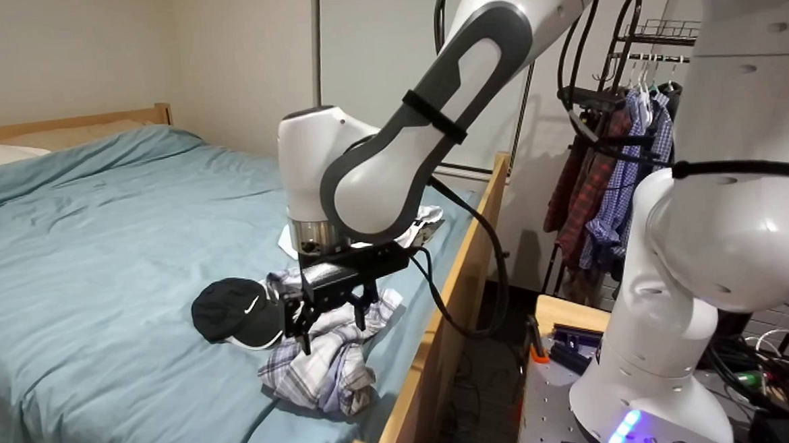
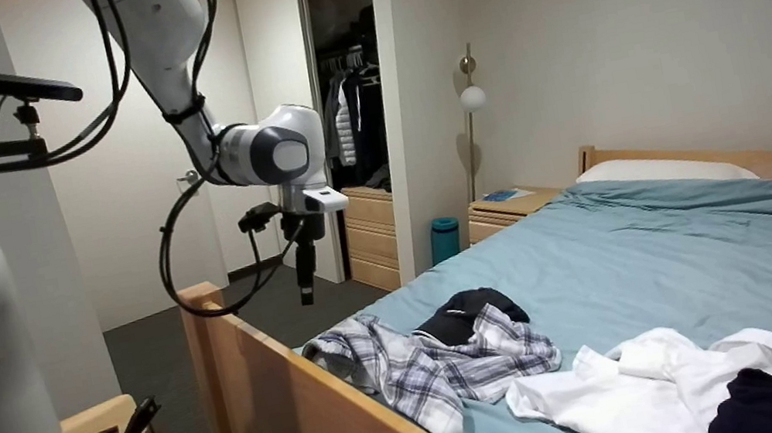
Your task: Put the checked object on top of the white cloth
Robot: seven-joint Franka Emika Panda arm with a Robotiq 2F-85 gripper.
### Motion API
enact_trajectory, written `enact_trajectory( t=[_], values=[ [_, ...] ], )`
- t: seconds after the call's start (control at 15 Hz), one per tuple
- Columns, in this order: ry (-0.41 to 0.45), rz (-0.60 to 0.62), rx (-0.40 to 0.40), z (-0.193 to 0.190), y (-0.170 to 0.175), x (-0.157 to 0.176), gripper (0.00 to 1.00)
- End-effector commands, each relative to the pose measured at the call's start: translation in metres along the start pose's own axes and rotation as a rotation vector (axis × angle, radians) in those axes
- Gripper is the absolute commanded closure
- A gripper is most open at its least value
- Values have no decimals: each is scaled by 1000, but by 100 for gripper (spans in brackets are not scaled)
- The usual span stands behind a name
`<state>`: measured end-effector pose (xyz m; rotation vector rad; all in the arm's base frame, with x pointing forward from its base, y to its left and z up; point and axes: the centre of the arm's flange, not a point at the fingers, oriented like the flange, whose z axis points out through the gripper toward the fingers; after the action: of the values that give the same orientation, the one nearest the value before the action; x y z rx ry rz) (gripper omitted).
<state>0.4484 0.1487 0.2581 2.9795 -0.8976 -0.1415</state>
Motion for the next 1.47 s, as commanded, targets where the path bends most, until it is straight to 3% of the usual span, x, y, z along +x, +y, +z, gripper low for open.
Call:
enact_trajectory(
  t=[0.0, 0.13, 0.2, 0.27, 0.4, 0.93, 1.0, 1.13, 1.4],
  values=[
    [1, 1, 1, 0, -2, -2, 0],
    [2, 0, 1, -1, -3, -3, 0],
    [-77, 26, 3, 6, -9, -2, 0],
    [-80, -4, 2, 10, -9, -1, 0],
    [6, -131, -28, 10, -14, 5, 0],
    [98, -546, -76, -4, -36, 25, 0],
    [80, -450, -62, -4, -31, 18, 0],
    [85, -496, -66, -4, -34, 20, 0],
    [50, -755, -102, 18, -38, 10, 0]
  ],
)
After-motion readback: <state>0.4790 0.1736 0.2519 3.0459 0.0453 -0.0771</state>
